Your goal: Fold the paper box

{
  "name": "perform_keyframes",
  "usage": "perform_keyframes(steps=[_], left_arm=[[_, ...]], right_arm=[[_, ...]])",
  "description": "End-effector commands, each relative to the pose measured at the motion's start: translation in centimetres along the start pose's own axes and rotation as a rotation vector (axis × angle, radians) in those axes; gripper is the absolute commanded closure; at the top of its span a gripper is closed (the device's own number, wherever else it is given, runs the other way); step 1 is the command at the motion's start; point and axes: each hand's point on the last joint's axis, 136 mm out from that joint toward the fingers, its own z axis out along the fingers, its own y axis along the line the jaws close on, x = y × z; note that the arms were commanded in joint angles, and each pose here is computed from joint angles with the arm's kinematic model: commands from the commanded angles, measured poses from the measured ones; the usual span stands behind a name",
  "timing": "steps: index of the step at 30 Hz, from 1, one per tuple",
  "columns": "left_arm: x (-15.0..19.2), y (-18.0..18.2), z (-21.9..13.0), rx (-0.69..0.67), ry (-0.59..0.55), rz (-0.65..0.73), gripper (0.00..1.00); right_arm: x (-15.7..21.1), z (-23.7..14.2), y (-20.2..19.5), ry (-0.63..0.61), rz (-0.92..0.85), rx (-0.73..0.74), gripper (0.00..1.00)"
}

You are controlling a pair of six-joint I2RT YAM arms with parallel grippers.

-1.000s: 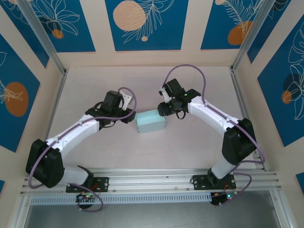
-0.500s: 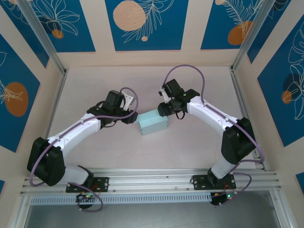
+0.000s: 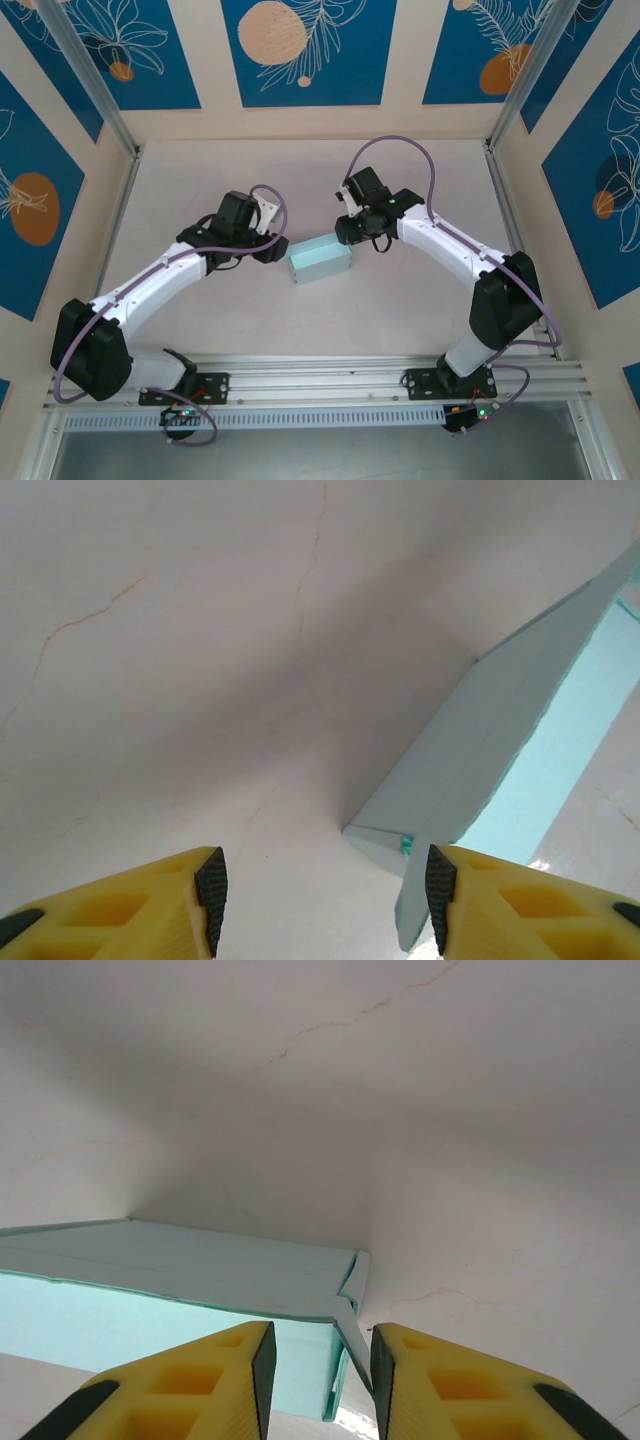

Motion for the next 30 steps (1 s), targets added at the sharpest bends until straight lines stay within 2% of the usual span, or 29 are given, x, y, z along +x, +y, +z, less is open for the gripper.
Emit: perform_keyframes(steps=[1,8,16,20,23,26,30], left_arm=[[0.0,-2.0,-0.7,0.088,-0.011,-0.001,0.46],[1.3,-1.8,-0.1,0.048,0.056,-0.002,0.54],[2.2,-2.6,1.4,0.044,0.106,0.016,0.69],[2.1,-3.0,2.0,0.038,0.118,0.029,0.81],[1.9,-3.1,2.3,0.024,0.116,0.032,0.93],[1.2,-3.1,2.4,0.008,0.096,0.020,0.94],[0.1,-3.4,2.6,0.001,0.066,0.000,0.89]], right_arm=[[0.2,-0.5,-0.2,-0.014,0.006,0.010,0.67],[0.4,-0.6,-0.5,-0.014,0.015,0.025,0.68],[0.7,-0.4,-0.3,-0.009,0.024,0.020,0.78],[0.8,-0.3,-0.3,-0.010,0.029,0.022,0.83],[0.9,-0.2,-0.2,-0.013,0.037,0.020,0.91],[0.9,-0.1,0.1,-0.028,0.050,0.028,0.97],[1.0,-0.3,0.4,-0.056,0.066,0.072,0.98]])
